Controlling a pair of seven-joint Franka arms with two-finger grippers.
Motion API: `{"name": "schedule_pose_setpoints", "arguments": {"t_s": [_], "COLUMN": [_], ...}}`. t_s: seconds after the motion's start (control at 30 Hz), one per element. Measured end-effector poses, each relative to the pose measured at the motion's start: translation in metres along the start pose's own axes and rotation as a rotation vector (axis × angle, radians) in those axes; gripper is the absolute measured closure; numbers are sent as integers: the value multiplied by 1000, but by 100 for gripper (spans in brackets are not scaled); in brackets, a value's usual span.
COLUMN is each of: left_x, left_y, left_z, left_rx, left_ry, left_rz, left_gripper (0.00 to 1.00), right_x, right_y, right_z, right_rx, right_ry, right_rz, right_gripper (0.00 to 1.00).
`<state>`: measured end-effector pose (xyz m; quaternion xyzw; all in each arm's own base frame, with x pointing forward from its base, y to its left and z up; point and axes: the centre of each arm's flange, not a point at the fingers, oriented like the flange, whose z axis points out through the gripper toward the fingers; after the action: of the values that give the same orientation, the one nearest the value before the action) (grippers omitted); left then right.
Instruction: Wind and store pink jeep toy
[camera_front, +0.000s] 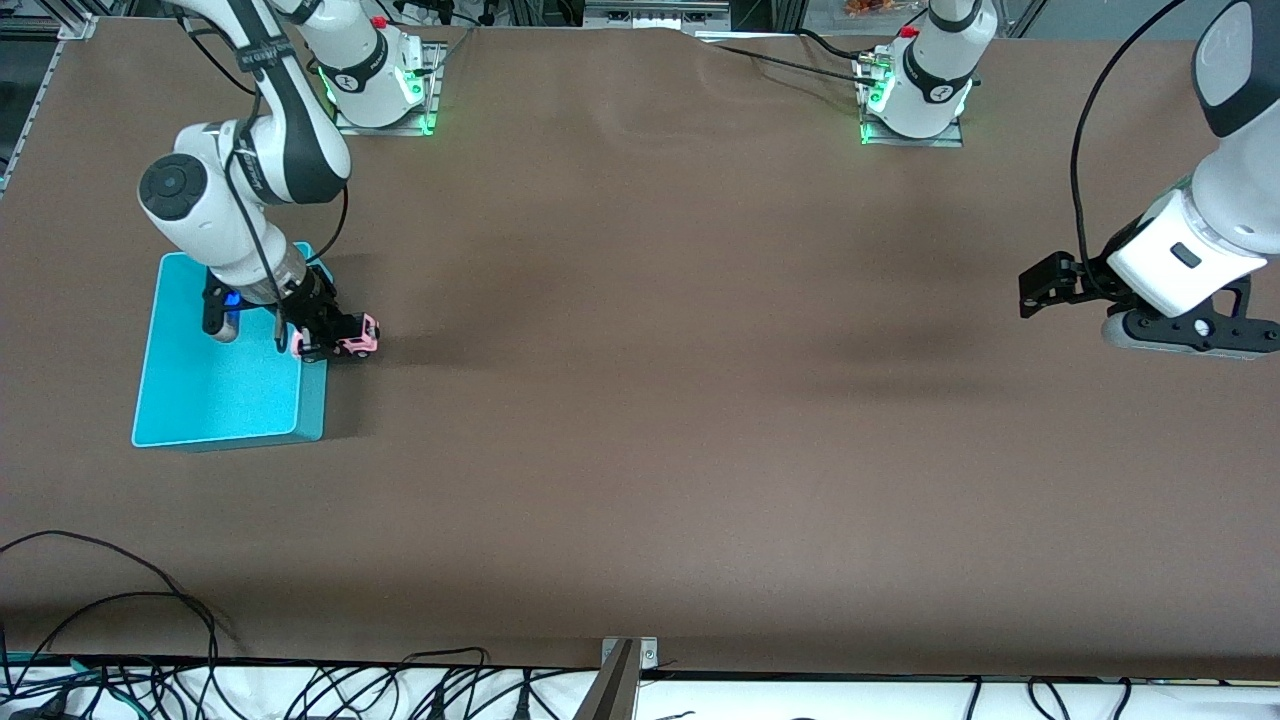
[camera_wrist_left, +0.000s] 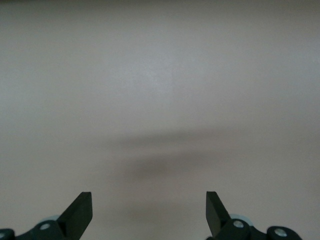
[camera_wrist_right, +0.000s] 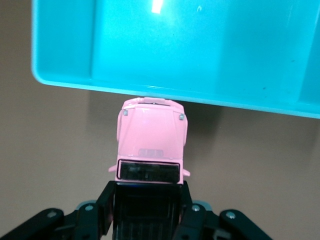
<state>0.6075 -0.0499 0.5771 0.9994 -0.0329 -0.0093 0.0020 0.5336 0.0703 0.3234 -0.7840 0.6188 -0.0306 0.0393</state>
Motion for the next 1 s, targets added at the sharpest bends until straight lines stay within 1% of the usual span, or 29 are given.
{"name": "schedule_pose_setpoints", "arguments": {"t_s": [0.1, 0.2, 0.23, 0.37, 0.53, 0.67, 0.73, 0.83, 0.93, 1.0], "left_x": [-1, -1, -1, -1, -2, -2, -3, -3, -3, -3], "left_y": [-8, -11, -10, -6, 1, 7, 11, 13, 13, 13], "left_z": [-2, -3, -3, -3, -2, -2, -2, -2, -2, -2], "left_rx": [-9, -11, -12, -13, -14, -17, -20, -22, -22, -22], "left_ry": [3, 4, 5, 2, -4, -6, -7, -8, -7, -8], "left_rz": [-16, -20, -19, -11, 0, 11, 16, 21, 21, 20], "left_gripper": [0, 0, 0, 0, 0, 0, 0, 0, 0, 0], "right_x": [3, 12, 19, 45, 85, 120, 151, 183, 198, 200], "right_y": [-7, -9, -8, -3, 12, 28, 43, 62, 74, 76], "right_z": [-15, -23, -26, -29, -24, -15, -6, 5, 17, 27], "right_rx": [-18, -54, -78, -130, -174, -210, -228, -243, -261, -268], "right_ry": [-1, -6, -13, -36, -76, -117, -143, -171, -193, -195], "right_rz": [-67, -175, -240, -407, -626, -730, -790, -839, -856, -864], "right_gripper": [47, 47, 47, 47, 47, 47, 47, 47, 47, 47]}}
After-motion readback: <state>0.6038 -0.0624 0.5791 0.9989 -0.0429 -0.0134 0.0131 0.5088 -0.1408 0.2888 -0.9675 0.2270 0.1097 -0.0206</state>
